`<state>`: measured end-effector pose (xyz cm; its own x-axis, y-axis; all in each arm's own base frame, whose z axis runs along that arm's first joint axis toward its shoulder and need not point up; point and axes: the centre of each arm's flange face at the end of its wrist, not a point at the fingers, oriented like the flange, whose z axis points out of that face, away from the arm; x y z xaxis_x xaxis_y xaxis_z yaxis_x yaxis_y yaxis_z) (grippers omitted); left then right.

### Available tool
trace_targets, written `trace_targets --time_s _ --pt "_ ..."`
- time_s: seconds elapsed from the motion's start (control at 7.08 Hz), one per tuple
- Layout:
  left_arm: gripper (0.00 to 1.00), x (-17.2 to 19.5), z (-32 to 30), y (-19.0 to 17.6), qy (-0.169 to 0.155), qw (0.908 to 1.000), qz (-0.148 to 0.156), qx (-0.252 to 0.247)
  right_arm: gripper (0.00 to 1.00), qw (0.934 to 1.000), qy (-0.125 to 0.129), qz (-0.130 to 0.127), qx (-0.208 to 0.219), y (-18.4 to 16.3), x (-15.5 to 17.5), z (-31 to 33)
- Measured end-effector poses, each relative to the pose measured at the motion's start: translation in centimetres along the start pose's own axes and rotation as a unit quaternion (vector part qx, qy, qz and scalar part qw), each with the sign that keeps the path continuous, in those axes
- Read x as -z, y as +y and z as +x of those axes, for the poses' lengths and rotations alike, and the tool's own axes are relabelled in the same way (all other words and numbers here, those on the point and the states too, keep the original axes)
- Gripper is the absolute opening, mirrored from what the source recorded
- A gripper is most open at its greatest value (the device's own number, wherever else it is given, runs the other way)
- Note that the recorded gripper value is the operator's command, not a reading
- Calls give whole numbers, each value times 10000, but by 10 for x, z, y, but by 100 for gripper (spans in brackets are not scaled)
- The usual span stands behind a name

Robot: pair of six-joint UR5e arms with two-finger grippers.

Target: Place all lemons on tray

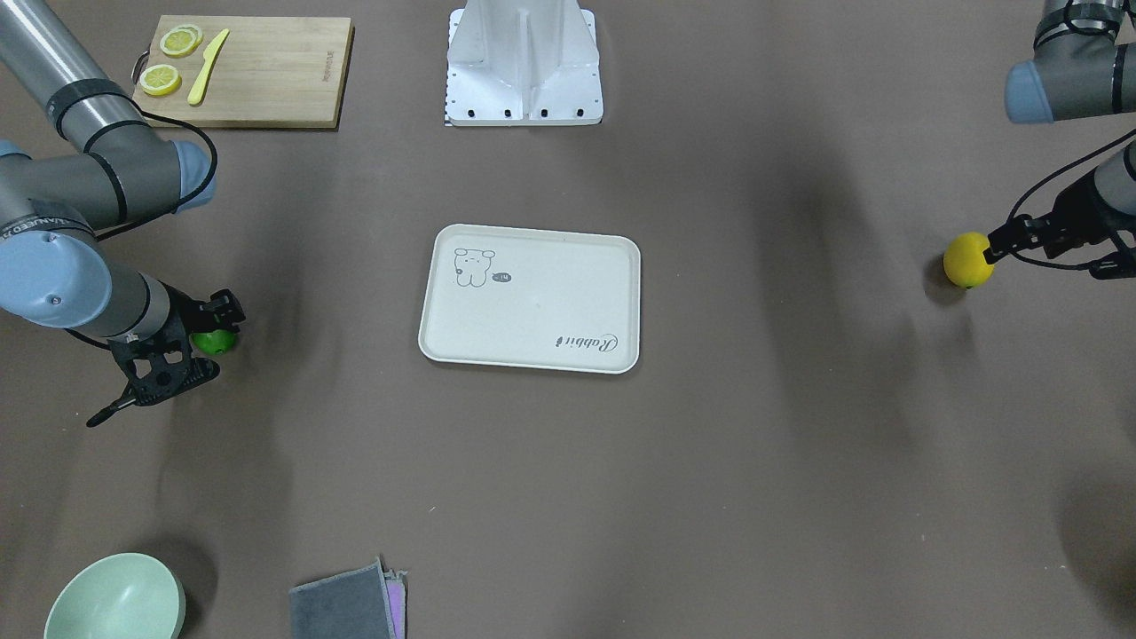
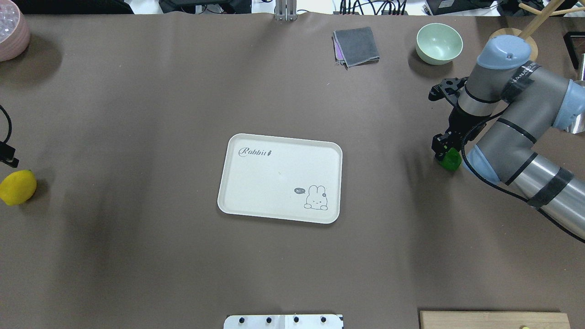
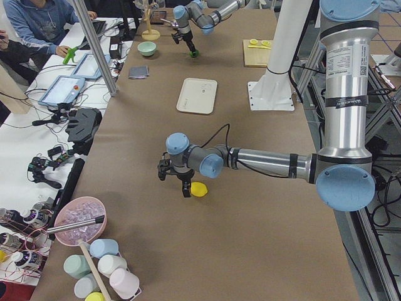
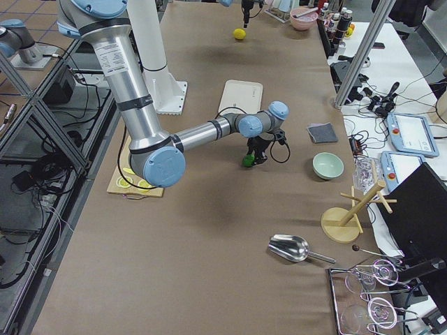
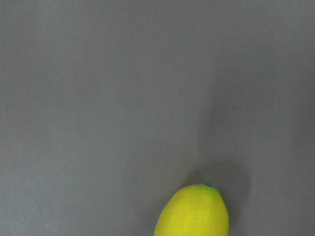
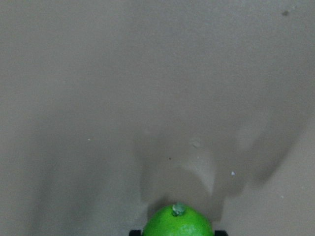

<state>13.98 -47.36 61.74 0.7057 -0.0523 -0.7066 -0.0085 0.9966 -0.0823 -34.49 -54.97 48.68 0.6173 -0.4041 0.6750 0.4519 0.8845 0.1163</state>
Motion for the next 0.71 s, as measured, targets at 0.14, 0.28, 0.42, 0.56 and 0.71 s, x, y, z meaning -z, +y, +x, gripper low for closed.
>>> trace_targets --time_s 0.14,0.28,0.42,0.56,0.71 --pt "97 -4 5 -2 5 10000 -19 24 33 10000 -13 -4 -8 0 0 1" --pt "97 -8 9 -2 9 10000 -45 21 31 10000 -18 -9 -19 1 0 2" --pt "97 -13 13 -1 16 10000 -68 6 31 10000 -45 6 -33 0 3 4" --pt "97 -18 15 1 39 10000 -68 16 32 9999 -102 56 -48 -1 10 5" --pt "97 -25 18 4 86 9999 -43 35 32 9997 -190 150 -17 -5 23 1"
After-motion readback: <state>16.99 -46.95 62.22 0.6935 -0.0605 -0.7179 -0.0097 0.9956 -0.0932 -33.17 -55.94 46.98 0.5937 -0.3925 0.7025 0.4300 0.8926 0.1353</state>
